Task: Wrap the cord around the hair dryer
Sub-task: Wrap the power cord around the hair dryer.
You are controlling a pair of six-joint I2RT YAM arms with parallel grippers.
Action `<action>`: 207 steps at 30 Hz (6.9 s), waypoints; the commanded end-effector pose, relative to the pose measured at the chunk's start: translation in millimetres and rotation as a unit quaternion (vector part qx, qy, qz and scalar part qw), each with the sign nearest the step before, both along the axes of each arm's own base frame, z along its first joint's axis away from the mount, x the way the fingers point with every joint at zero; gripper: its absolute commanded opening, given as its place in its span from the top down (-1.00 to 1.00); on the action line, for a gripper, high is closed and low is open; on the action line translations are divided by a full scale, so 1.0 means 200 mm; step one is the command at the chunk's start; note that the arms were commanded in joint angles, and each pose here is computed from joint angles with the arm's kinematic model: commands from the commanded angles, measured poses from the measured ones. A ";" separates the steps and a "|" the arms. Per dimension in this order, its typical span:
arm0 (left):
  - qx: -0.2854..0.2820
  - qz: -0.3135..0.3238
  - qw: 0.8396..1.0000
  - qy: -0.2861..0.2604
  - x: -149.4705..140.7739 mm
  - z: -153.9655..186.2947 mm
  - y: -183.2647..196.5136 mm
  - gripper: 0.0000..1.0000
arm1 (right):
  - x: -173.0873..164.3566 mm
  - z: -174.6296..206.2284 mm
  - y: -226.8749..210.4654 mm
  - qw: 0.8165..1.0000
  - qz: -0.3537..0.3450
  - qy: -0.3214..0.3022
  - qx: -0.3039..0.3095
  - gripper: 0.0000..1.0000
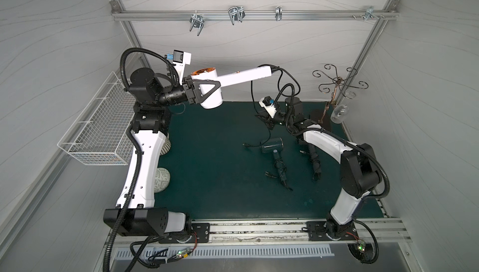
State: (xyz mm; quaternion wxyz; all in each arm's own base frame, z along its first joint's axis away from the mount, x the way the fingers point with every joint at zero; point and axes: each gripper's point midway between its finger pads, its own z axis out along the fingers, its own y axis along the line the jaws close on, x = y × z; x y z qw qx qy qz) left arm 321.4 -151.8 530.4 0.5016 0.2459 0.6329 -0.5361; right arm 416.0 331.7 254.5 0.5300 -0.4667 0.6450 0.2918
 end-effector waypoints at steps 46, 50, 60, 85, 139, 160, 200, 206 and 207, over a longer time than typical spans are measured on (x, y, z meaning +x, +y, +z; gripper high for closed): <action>0.154 0.195 0.957 0.151 0.27 -0.98 0.19 1.00 | -0.37 1.20 0.17 0.958 0.013 -0.254 -0.131 1.00; 0.211 0.173 0.950 0.152 0.19 -1.09 0.09 1.00 | -0.32 1.41 0.15 0.943 -0.011 -0.318 -0.092 1.00; 0.303 0.203 0.906 0.217 0.24 -1.45 0.13 1.00 | -0.41 1.67 0.18 0.924 -0.013 -0.381 -0.020 1.00; 0.443 0.350 0.783 0.262 0.39 -1.70 0.45 1.00 | -0.78 2.02 0.27 0.867 -0.001 -0.495 0.059 1.00; 0.091 0.298 0.935 0.171 0.23 -1.03 0.59 1.00 | 0.19 1.80 -1.58 0.800 -0.536 -0.268 -0.029 1.00; 0.028 0.276 0.953 0.125 0.33 -0.67 0.58 1.00 | -0.14 1.43 -0.44 0.938 -0.189 -0.277 -0.092 1.00; 0.222 -0.030 0.963 0.150 -0.21 -1.17 -0.30 1.00 | -0.08 1.48 0.10 0.910 -0.038 -0.406 -0.074 1.00; 0.135 -0.086 0.984 0.073 -0.32 -0.80 -0.36 1.00 | 0.11 1.12 0.03 0.966 0.005 -0.256 -0.048 1.00; 0.124 -0.090 0.986 0.059 -0.33 -0.74 -0.37 1.00 | 0.13 1.07 0.02 0.971 0.009 -0.233 -0.047 1.00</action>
